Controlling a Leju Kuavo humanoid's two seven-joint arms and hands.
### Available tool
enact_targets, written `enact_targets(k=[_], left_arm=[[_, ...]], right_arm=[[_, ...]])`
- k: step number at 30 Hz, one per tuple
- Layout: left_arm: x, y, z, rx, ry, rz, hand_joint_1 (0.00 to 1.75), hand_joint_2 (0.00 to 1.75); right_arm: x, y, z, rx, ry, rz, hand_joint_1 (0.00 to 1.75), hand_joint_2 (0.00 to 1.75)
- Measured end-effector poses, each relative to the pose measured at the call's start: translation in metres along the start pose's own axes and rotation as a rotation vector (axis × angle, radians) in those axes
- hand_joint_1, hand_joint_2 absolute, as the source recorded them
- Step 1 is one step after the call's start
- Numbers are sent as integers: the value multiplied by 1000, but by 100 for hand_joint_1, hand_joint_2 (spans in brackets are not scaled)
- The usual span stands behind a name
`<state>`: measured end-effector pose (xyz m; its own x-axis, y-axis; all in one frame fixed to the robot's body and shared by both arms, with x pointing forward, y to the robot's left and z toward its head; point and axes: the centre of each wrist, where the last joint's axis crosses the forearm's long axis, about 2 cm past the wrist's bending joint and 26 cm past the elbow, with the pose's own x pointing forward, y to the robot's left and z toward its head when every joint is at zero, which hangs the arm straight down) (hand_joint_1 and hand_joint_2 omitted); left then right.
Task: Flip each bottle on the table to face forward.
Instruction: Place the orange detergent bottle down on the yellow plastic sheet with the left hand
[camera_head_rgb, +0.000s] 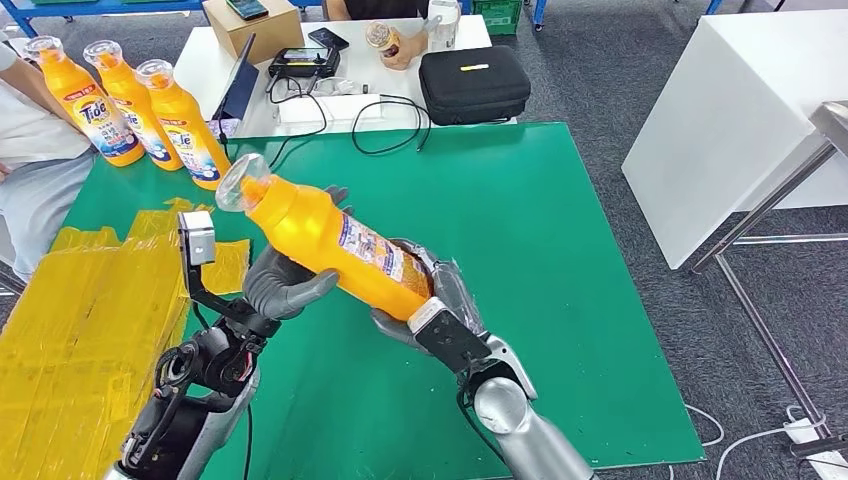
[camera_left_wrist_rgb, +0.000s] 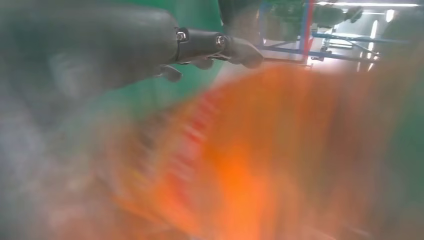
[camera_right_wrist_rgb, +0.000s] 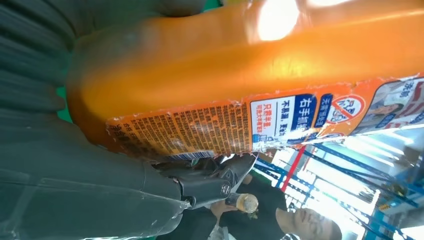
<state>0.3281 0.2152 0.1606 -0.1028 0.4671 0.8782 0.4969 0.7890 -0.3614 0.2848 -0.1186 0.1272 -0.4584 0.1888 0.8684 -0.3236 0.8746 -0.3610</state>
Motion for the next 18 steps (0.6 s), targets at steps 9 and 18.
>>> enact_targets(k=[9, 18], left_arm=[[0, 1, 0, 5, -12, -2, 0, 175], [-4, 9, 4, 35, 5, -5, 84, 175]], right_arm=[[-8, 19, -11, 185, 72, 148, 175, 175], [-14, 29, -23, 286, 95, 221, 175, 175]])
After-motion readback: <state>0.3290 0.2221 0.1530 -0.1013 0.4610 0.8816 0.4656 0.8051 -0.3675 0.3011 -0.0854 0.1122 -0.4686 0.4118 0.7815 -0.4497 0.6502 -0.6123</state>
